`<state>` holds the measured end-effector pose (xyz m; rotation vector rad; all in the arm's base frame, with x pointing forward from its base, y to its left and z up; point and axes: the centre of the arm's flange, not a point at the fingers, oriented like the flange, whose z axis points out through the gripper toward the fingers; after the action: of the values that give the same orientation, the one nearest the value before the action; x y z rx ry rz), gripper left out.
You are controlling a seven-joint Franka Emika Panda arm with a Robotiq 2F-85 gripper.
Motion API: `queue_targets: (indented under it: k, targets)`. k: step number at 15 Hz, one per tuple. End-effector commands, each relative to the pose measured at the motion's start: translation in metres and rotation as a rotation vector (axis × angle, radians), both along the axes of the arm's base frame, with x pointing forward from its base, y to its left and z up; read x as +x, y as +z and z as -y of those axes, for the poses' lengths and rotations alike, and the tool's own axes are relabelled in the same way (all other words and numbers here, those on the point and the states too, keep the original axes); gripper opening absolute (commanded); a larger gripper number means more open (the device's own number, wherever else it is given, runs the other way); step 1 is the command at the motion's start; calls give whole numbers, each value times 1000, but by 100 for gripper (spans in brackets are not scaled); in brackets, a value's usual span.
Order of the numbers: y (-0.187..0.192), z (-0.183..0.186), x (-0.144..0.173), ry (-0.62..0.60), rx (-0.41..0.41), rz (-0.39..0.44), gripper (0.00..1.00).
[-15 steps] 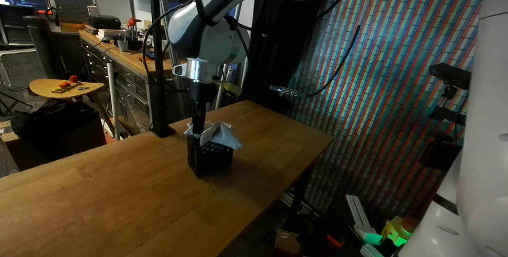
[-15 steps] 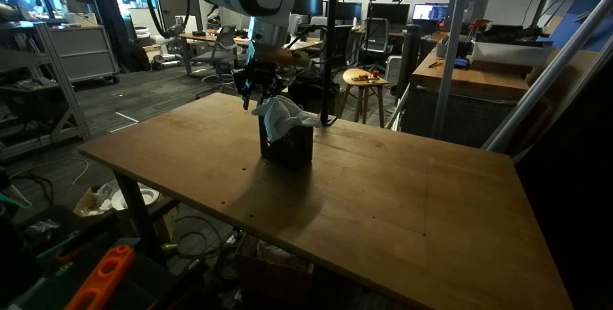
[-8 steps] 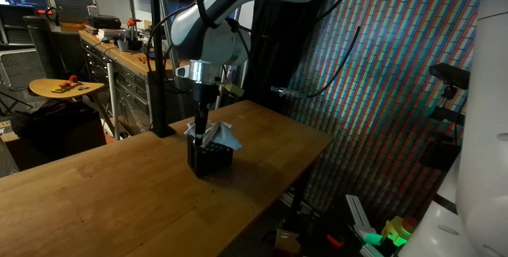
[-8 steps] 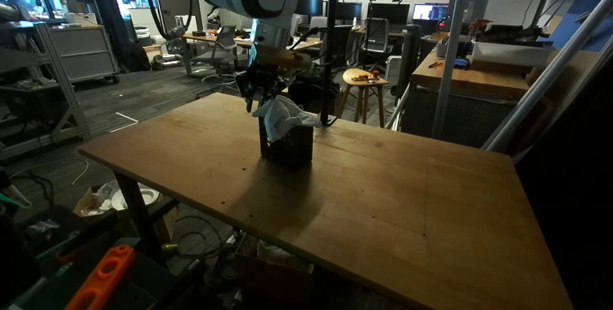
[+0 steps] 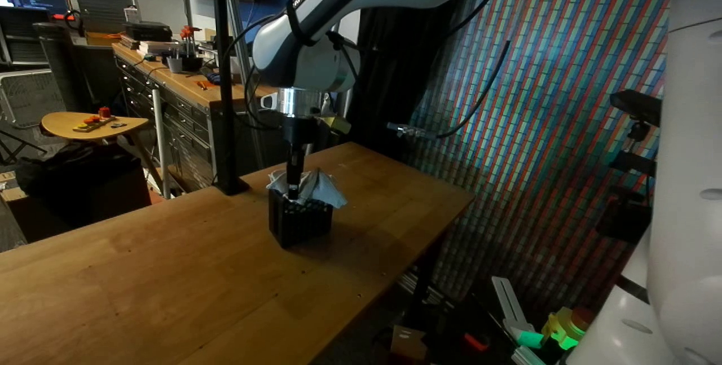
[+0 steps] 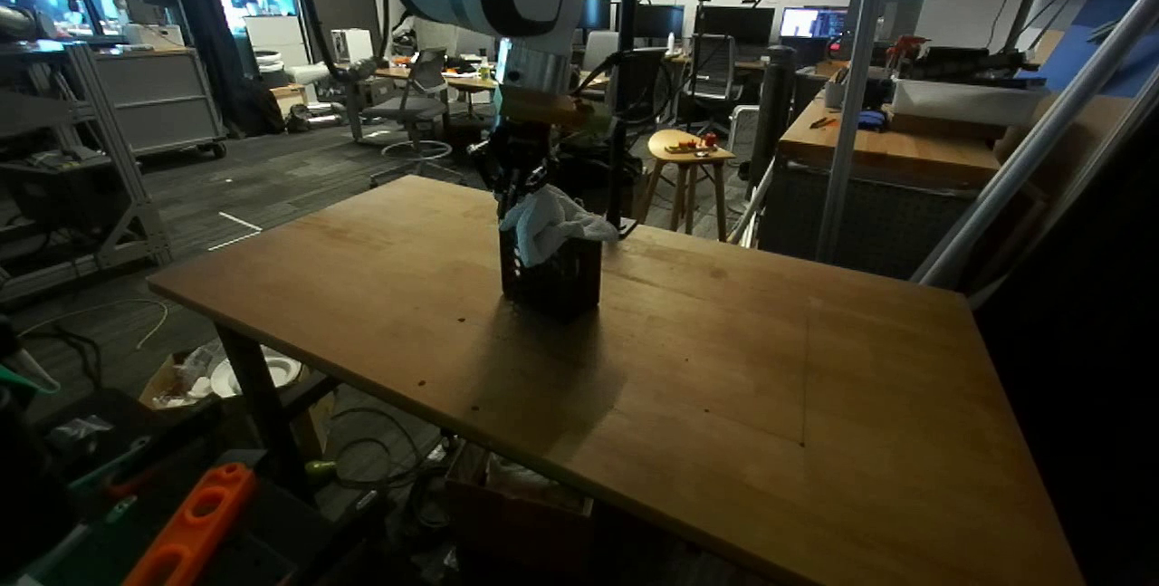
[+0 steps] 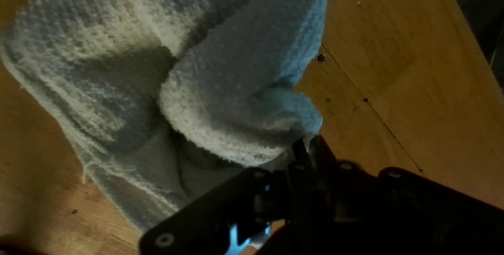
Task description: Pick up the cloth and put it in the box
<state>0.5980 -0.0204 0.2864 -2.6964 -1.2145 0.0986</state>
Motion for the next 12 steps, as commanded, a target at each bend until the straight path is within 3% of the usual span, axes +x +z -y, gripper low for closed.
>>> queue_targets:
  k: [1, 12]
  targets:
    - [-1, 4, 21, -32, -30, -19, 8]
    - [6, 3, 35, -46, -30, -31, 8]
